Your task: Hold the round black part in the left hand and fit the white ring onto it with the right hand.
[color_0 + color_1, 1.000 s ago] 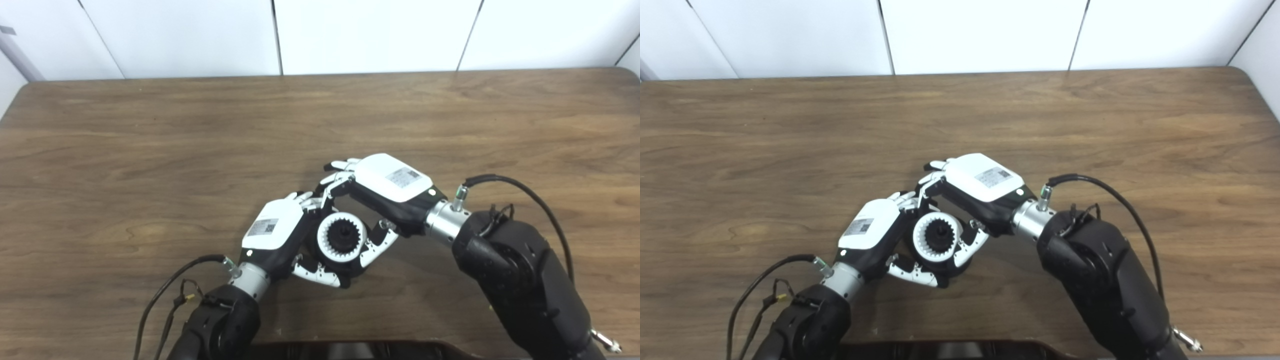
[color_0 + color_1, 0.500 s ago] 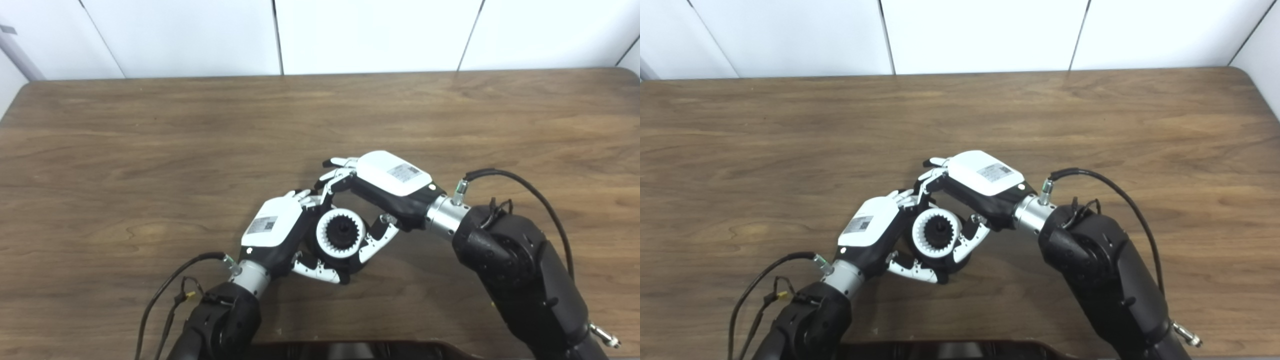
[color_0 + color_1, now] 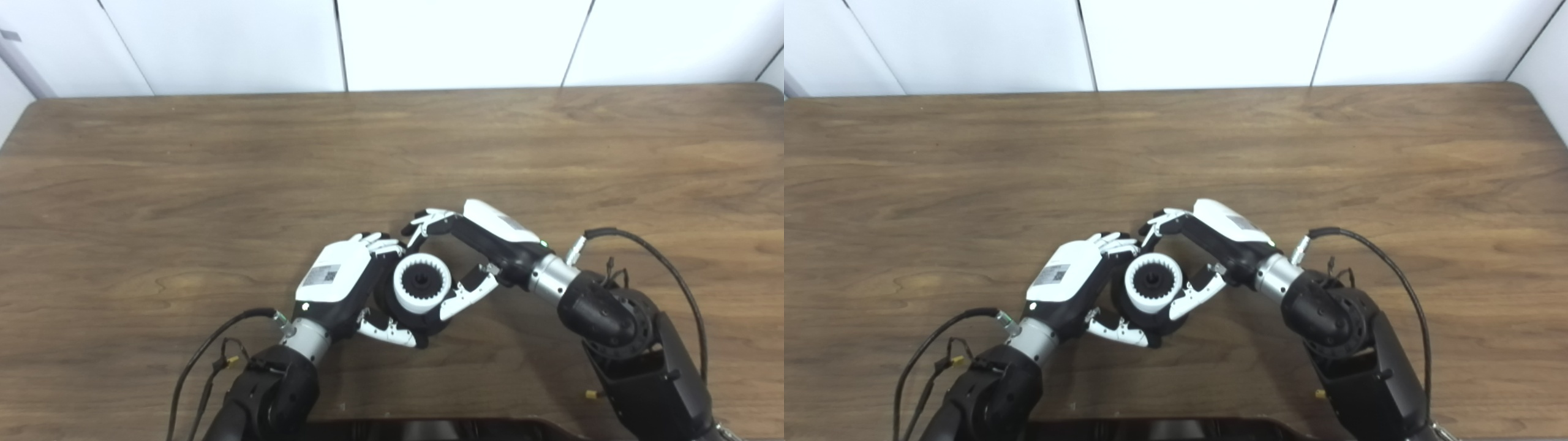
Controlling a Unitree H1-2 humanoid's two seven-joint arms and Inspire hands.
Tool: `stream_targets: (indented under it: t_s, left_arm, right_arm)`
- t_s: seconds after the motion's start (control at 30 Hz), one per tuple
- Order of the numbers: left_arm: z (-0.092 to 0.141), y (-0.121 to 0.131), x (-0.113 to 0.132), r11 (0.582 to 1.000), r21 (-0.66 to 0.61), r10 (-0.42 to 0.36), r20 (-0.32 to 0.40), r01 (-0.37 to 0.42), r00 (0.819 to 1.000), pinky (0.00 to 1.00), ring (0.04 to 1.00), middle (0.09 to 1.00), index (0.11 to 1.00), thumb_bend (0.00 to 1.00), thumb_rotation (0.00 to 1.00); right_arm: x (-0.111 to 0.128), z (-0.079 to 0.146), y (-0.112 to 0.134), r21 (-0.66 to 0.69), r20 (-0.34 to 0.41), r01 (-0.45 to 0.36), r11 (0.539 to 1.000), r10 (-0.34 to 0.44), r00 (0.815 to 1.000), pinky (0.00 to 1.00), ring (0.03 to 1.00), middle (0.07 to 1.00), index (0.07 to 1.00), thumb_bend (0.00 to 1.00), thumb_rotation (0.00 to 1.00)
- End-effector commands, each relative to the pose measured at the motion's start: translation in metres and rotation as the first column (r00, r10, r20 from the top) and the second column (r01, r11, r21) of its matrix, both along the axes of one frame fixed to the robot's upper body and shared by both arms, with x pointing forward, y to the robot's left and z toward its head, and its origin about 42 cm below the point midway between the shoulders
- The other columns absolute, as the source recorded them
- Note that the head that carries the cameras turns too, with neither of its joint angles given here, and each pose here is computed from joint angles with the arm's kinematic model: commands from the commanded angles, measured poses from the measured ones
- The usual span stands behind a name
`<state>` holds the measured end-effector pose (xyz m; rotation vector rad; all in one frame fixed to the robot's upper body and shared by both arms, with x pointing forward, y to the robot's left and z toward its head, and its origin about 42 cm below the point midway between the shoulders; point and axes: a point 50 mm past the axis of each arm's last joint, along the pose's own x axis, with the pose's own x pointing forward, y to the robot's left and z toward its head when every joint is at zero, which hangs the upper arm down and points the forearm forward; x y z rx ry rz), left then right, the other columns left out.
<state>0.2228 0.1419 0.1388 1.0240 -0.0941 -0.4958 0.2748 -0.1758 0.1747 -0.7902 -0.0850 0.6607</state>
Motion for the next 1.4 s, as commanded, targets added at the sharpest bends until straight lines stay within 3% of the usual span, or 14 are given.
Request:
stream_targets:
  t_s: [0.0,0.5,0.53,0.57,0.63,0.7,0.93,1.13,1.37]
  left_arm:
    - [-0.008,0.003,-0.009,0.999,0.040,-0.035,-0.065,0.037,0.997,0.94,0.918,0.845,0.486,0.52,0.06]
    - [-0.006,0.002,-0.009,0.998,0.047,-0.037,-0.067,0.040,0.997,0.96,0.926,0.850,0.486,0.52,0.05]
    - [-0.006,0.002,-0.009,0.998,0.049,-0.037,-0.067,0.040,0.997,0.96,0.926,0.848,0.486,0.52,0.06]
    - [-0.006,0.002,-0.009,0.998,0.050,-0.037,-0.066,0.041,0.997,0.96,0.926,0.848,0.486,0.52,0.06]
    - [-0.007,0.002,-0.009,0.998,0.052,-0.039,-0.065,0.042,0.997,0.95,0.925,0.847,0.486,0.52,0.06]
    - [-0.007,0.002,-0.009,0.998,0.051,-0.039,-0.068,0.042,0.997,0.94,0.925,0.848,0.486,0.52,0.06]
    - [-0.008,0.001,-0.008,0.998,0.049,-0.036,-0.072,0.039,0.997,0.95,0.929,0.846,0.486,0.52,0.06]
    - [-0.009,0.000,-0.008,0.998,0.052,-0.034,-0.070,0.037,0.997,0.93,0.922,0.842,0.486,0.52,0.06]
    - [-0.009,0.000,-0.007,0.998,0.055,-0.038,-0.067,0.041,0.997,0.95,0.924,0.840,0.486,0.52,0.06]
  right_arm:
    - [0.006,-0.005,-0.010,-0.010,0.004,0.062,0.998,-0.062,0.998,0.87,0.925,0.825,0.484,0.52,0.14]
    - [0.009,-0.006,-0.012,0.006,-0.046,0.088,0.996,-0.087,0.995,0.90,0.938,0.834,0.490,0.52,0.15]
    - [0.010,-0.005,-0.012,0.000,-0.052,0.085,0.996,-0.085,0.995,0.90,0.941,0.837,0.565,0.73,0.22]
    - [0.011,-0.004,-0.012,-0.003,-0.057,0.084,0.996,-0.084,0.995,0.90,0.947,0.844,0.618,0.85,0.27]
    - [0.013,-0.001,-0.012,-0.031,-0.084,0.071,0.997,-0.073,0.994,0.92,0.969,0.871,0.711,0.96,0.35]
    - [0.015,0.001,-0.013,-0.050,-0.101,0.060,0.997,-0.065,0.993,0.95,0.994,0.901,0.786,0.99,0.41]
    - [0.022,0.009,-0.020,-0.012,-0.142,0.042,0.999,-0.043,0.989,0.96,1.000,0.982,0.983,1.00,0.51]
    - [0.024,0.027,-0.027,-0.004,-0.112,0.030,1.000,-0.030,0.993,1.00,1.000,1.000,1.000,1.00,0.58]
    - [0.024,0.050,-0.034,-0.021,-0.066,0.016,1.000,-0.018,0.998,1.00,1.000,1.000,1.000,1.00,0.54]
